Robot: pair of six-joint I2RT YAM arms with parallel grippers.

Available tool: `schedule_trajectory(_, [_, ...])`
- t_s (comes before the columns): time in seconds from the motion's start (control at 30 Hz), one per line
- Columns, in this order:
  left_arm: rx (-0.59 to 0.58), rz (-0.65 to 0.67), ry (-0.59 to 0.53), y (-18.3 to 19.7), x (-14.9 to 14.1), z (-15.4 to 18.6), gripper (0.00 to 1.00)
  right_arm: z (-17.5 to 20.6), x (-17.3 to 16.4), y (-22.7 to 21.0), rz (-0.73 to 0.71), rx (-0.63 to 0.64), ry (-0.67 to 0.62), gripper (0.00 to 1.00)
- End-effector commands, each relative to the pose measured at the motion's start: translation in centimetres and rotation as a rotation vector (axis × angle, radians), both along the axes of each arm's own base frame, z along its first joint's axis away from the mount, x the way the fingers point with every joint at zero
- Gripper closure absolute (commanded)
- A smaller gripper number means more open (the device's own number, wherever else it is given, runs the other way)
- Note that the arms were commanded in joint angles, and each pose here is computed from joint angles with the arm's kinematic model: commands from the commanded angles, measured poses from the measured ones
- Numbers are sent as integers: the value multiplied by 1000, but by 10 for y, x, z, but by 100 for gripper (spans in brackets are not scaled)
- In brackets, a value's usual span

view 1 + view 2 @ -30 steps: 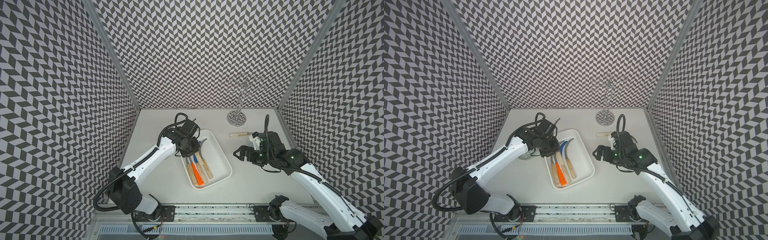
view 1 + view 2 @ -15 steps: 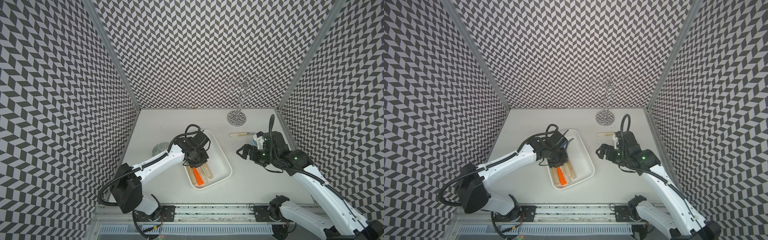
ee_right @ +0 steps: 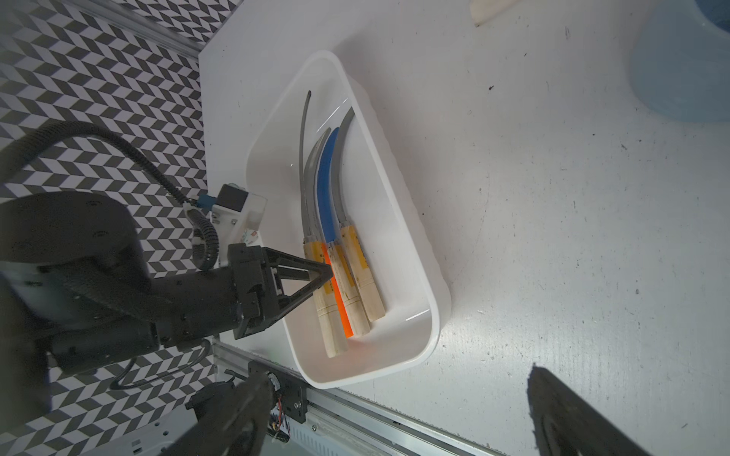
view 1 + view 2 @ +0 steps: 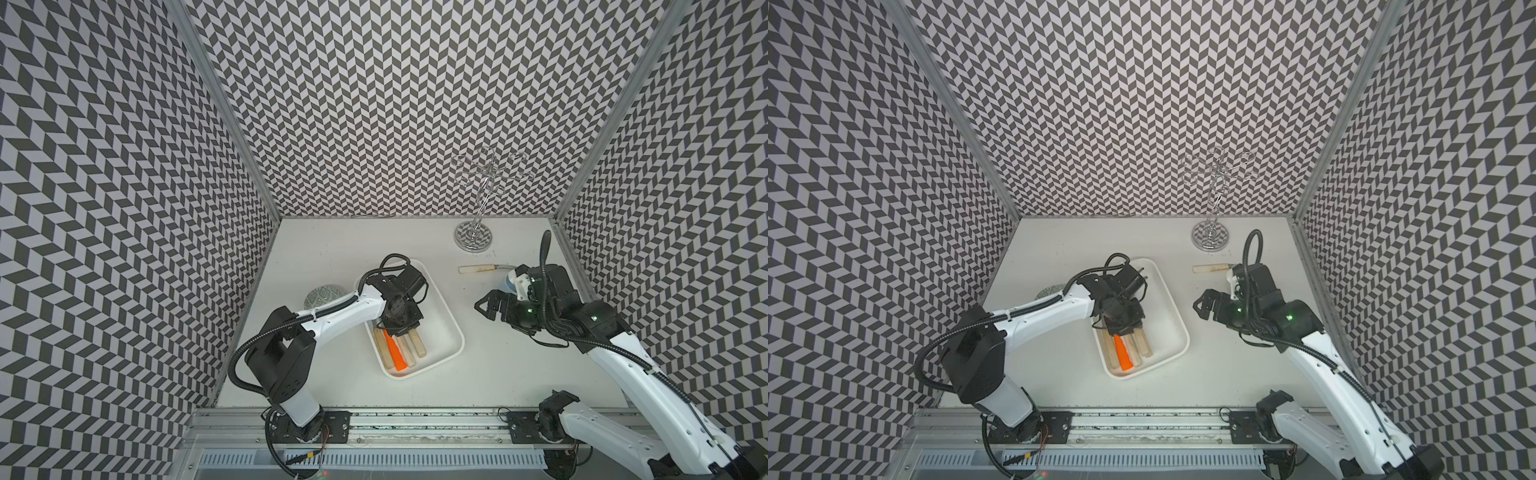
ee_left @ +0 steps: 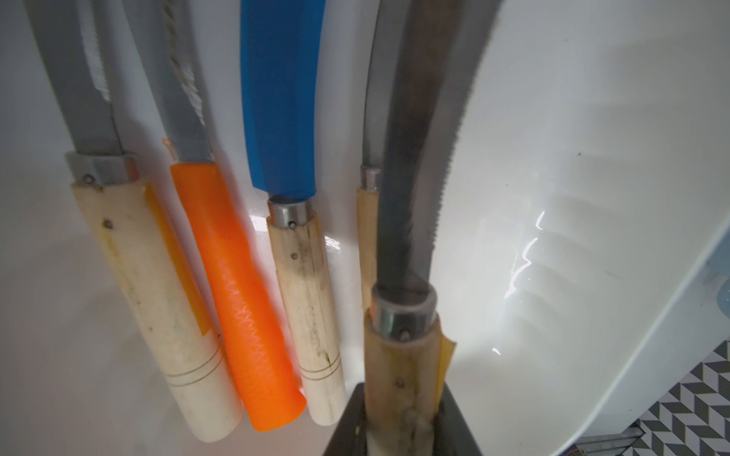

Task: Put small sickles into storage boxes
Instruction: Place the sickle in the storage box.

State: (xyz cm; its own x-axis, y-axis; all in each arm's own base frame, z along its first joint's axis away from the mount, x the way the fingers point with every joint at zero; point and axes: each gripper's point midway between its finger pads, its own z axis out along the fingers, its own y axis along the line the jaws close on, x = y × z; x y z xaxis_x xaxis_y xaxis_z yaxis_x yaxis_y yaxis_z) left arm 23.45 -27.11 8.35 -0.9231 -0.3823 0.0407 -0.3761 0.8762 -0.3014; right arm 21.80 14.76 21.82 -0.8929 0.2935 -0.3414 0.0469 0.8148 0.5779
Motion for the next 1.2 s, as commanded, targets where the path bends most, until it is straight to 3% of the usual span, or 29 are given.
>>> schedule_trajectory(0.0, [-31, -21, -35, -15, 15, 6, 100, 13, 2, -4, -10, 2, -49, 0])
schedule_trajectory(1.17, [-68, -9, 34, -33, 31, -20, 100, 1, -15, -19, -24, -18, -17, 0])
